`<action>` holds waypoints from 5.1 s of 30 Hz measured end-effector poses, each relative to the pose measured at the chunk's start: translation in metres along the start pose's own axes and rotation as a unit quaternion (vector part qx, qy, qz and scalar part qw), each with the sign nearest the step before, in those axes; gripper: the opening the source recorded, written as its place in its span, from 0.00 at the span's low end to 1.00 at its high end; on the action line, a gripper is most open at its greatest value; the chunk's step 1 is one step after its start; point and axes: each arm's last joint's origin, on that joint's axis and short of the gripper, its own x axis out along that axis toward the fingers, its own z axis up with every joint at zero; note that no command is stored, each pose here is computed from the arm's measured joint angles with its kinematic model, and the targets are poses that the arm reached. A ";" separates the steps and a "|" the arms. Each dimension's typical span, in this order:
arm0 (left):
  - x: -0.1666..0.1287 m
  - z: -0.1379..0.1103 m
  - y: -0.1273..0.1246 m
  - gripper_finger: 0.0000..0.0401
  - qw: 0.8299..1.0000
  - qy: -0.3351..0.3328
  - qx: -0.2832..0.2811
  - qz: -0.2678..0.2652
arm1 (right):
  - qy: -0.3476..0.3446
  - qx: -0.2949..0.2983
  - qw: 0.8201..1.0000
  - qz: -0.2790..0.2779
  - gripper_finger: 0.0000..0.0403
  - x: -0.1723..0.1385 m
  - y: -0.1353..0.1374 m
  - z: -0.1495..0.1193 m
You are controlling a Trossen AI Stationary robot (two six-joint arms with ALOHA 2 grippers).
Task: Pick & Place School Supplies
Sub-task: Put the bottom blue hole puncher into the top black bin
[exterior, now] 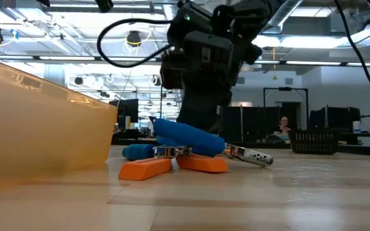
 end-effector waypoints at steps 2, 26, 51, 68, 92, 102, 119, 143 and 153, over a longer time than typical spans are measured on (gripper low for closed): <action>0.000 0.000 0.000 0.23 1.000 0.000 0.000 0.000 | -0.001 0.009 1.000 0.002 0.38 0.002 -0.002 -0.003; 0.007 -0.004 0.009 0.23 0.999 0.029 -0.025 0.000 | -0.025 0.020 0.999 -0.009 0.04 -0.005 -0.019 0.004; 0.007 -0.002 0.006 0.23 1.000 0.020 0.015 -0.011 | -0.172 0.134 0.970 -0.107 0.01 -0.134 -0.046 0.032; 0.006 -0.001 0.005 0.23 0.999 0.018 0.030 -0.020 | -0.192 0.355 0.849 -0.341 0.00 -0.263 -0.116 -0.021; 0.006 -0.001 0.005 0.23 0.999 0.017 0.031 -0.021 | -0.217 0.571 0.687 -0.392 0.01 -0.283 -0.120 -0.161; 0.006 -0.001 0.005 0.23 0.999 0.017 0.029 -0.021 | -0.242 0.565 0.685 -0.391 0.00 -0.289 -0.119 -0.164; 0.007 -0.001 0.005 0.23 0.999 0.017 0.028 -0.020 | -0.210 0.424 0.804 -0.361 0.13 -0.279 -0.113 -0.147; 0.007 -0.001 0.005 0.23 0.999 0.018 0.026 -0.019 | -0.069 0.273 0.891 -0.355 0.57 -0.266 -0.122 -0.150; 0.007 -0.001 0.005 0.23 0.999 0.017 0.040 -0.018 | 0.080 0.152 0.911 -0.376 0.55 -0.238 -0.133 -0.147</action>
